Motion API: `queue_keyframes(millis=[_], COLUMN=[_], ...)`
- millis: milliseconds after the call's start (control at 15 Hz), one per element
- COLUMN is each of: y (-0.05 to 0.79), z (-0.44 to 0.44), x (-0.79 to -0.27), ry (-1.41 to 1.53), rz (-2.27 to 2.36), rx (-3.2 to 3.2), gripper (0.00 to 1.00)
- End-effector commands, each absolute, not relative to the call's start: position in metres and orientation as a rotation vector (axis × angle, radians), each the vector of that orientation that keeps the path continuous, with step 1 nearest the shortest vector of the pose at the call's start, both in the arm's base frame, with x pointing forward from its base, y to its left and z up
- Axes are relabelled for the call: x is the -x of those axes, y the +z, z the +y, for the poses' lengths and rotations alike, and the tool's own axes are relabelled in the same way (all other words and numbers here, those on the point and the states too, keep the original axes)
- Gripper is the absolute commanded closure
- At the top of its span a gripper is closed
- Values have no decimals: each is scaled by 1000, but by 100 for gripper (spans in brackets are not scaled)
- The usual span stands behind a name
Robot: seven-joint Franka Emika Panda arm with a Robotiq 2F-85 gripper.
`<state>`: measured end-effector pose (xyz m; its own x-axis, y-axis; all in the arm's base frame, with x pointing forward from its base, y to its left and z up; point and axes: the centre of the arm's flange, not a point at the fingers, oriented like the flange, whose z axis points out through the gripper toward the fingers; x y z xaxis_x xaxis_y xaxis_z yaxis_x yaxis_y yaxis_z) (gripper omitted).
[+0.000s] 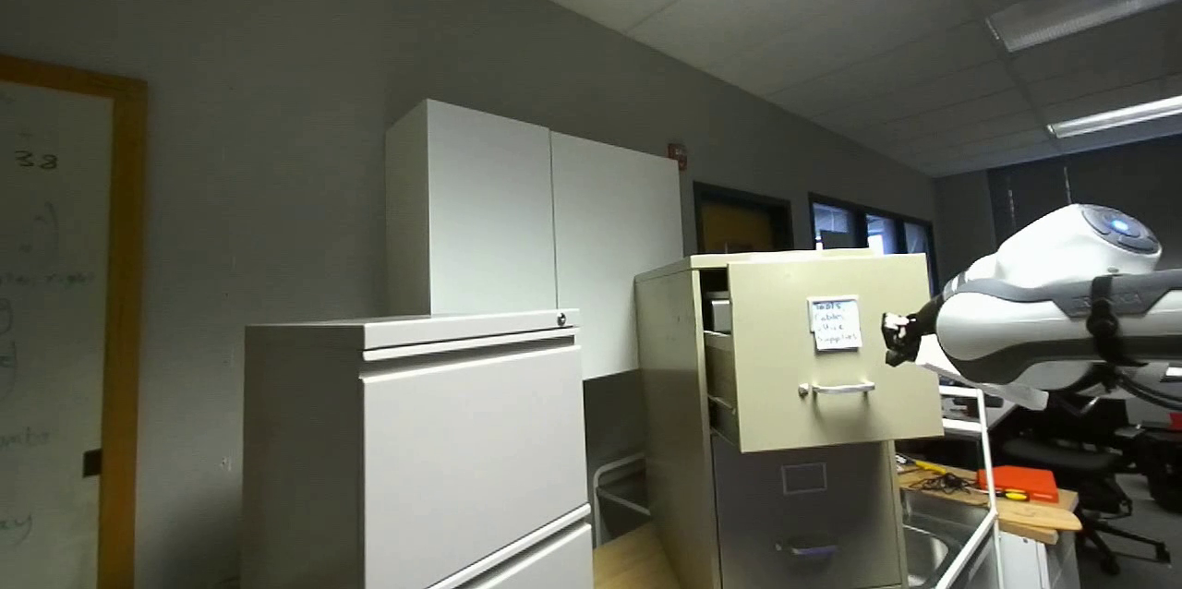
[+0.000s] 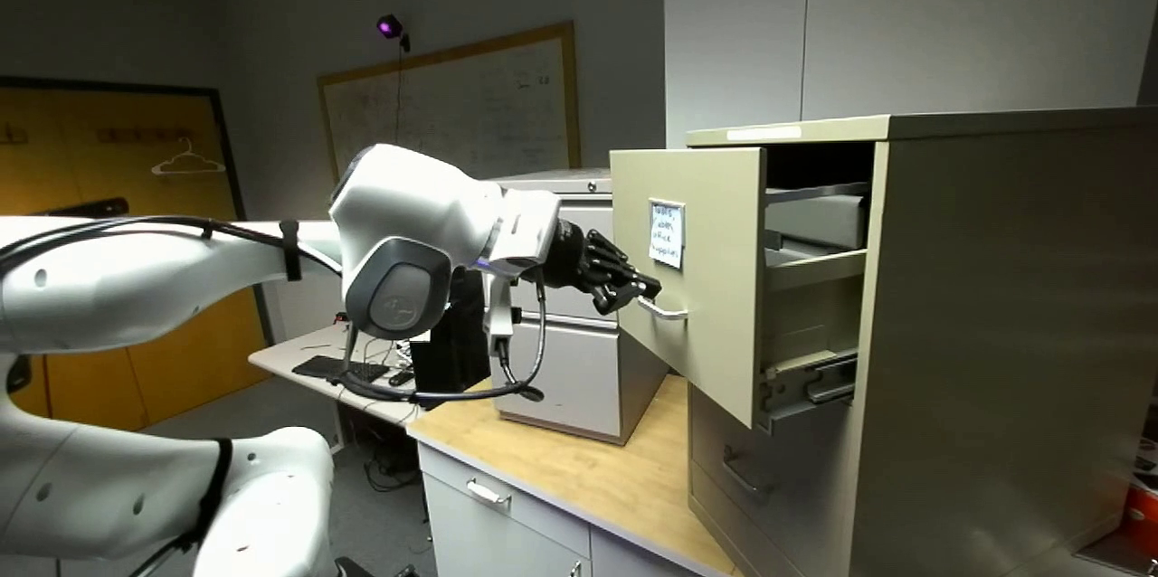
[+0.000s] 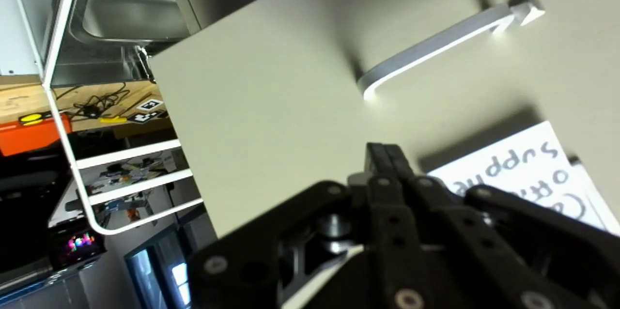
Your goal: Close the upper drawer
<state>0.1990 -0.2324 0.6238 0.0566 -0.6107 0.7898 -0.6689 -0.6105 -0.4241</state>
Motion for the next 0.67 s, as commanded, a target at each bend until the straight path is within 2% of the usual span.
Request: queue_keyframes(millis=[0,333,600], y=[630,636,636], z=[-247,-259,-264], x=[-198,-210,-243], ry=[1747,1869,1874], rz=[-1392,-1386,-1371], rx=[-2134,-2067,-2100], gripper=[100,100,100])
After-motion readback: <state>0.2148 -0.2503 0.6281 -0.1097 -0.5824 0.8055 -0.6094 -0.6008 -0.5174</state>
